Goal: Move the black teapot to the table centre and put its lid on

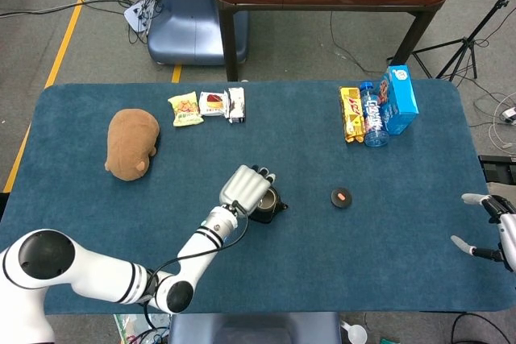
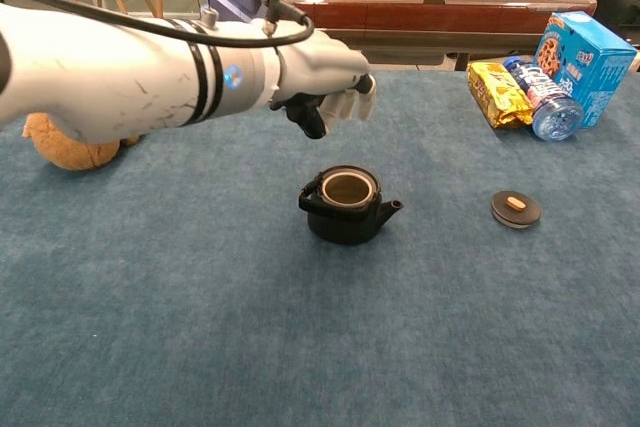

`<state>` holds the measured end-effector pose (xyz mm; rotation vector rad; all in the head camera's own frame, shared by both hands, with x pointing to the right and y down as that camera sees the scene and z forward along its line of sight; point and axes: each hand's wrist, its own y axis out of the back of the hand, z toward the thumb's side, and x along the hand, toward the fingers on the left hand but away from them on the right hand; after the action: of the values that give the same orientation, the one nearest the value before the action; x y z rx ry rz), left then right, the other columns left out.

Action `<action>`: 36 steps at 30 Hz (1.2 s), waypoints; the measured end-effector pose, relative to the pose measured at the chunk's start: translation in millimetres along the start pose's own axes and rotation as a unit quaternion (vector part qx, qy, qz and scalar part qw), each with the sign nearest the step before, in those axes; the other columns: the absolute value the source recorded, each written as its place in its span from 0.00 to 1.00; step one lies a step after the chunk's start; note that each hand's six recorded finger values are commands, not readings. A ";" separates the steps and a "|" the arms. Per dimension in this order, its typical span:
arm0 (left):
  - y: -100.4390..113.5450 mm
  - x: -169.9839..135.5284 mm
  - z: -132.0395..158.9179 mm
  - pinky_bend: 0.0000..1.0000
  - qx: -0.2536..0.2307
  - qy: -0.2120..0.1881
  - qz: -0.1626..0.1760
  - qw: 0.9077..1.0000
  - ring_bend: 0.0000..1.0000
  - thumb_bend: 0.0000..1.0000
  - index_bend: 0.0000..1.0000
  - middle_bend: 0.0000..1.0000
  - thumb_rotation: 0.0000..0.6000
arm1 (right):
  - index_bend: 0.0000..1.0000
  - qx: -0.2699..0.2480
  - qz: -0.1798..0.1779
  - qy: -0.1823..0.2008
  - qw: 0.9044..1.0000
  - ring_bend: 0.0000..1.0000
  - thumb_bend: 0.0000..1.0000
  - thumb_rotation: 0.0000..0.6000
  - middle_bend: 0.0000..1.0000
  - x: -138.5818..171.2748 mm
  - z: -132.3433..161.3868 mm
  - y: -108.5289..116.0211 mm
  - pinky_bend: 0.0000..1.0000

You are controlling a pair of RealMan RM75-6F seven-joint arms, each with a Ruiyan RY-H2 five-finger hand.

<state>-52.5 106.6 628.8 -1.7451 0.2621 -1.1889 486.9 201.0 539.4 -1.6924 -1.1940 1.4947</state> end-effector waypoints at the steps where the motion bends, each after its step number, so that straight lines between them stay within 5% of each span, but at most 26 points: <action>1: 1.2 -3.1 -2.1 0.55 -0.001 0.000 0.006 1.000 0.26 0.89 0.01 0.22 1.00 | 0.29 0.001 0.000 0.000 1.000 0.23 0.00 1.00 0.33 0.1 0.2 -0.3 0.43; 15: 2.7 -75.3 -60.2 0.54 -0.013 0.012 0.126 0.992 0.26 0.78 0.03 0.22 1.00 | 0.29 0.018 -0.004 -0.008 1.000 0.23 0.00 1.00 0.33 -0.9 2.7 -4.4 0.43; 24: -23.1 -144.9 -117.5 0.54 0.037 0.096 0.125 0.987 0.26 0.79 0.05 0.23 1.00 | 0.30 0.040 -0.005 -0.007 0.999 0.23 0.00 1.00 0.33 -1.2 9.2 -10.8 0.43; 36: -54.5 -210.3 -152.4 0.54 0.062 0.152 0.120 0.979 0.26 0.78 0.09 0.23 1.00 | 0.31 0.062 -0.005 0.009 0.998 0.24 0.00 1.00 0.34 -3.2 22.4 -22.7 0.43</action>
<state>-297.7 176.3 555.0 -1.3762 0.5533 -1.2608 459.8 204.9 556.0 -1.6119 -1.0772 1.5110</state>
